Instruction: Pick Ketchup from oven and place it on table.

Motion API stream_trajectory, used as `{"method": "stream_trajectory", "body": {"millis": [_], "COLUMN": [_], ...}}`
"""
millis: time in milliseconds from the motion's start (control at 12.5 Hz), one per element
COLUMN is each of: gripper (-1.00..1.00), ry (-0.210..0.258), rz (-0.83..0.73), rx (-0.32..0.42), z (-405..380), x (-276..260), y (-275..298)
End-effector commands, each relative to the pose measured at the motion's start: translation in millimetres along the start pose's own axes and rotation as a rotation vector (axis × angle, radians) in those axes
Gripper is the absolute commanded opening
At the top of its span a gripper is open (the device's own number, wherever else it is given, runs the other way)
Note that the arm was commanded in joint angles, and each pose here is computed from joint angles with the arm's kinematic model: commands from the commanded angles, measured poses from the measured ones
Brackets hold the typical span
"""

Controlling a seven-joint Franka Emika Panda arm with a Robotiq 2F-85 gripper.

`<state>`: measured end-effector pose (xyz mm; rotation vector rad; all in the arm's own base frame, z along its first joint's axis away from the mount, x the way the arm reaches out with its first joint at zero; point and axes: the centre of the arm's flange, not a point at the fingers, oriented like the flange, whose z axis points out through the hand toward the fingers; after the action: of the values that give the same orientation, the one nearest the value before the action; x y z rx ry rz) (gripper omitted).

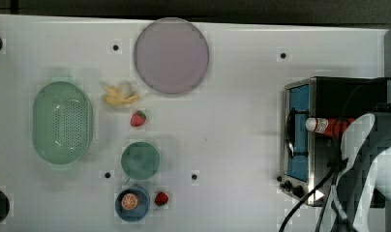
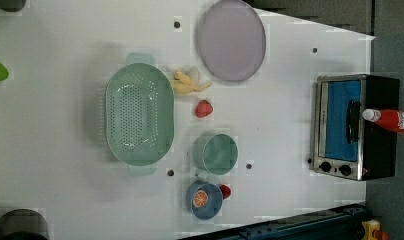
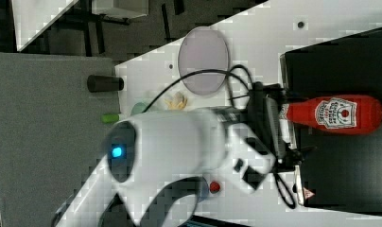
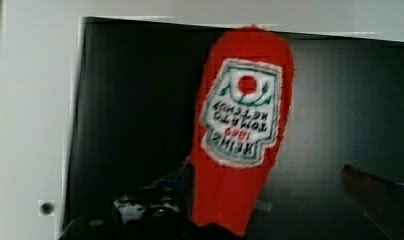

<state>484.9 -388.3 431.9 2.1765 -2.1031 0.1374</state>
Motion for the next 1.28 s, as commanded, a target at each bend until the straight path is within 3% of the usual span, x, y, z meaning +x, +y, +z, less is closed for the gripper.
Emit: {"method": "stream_trajectory", "body": {"millis": [80, 560, 880, 960, 1120, 1200, 1280], "gripper": [1.0, 1.0, 1.0, 0.9, 0.42, 0.27, 0.27], "ry": [-0.011, 0.018, -0.02, -0.019, -0.023, -0.019, -0.016], "rz": [0.042, 0.076, 0.11, 0.11, 0.113, 0.11, 0.11], "rx": [0.05, 0.003, 0.01, 0.012, 0.006, 0.011, 0.015], "z": [10.4, 62.4, 77.9, 77.3, 80.1, 76.9, 74.4], "x": [7.5, 26.4, 23.6, 23.9, 24.1, 24.1, 25.3], "y": [-8.5, -10.5, -12.1, -12.1, -10.0, -12.4, -13.2]}}
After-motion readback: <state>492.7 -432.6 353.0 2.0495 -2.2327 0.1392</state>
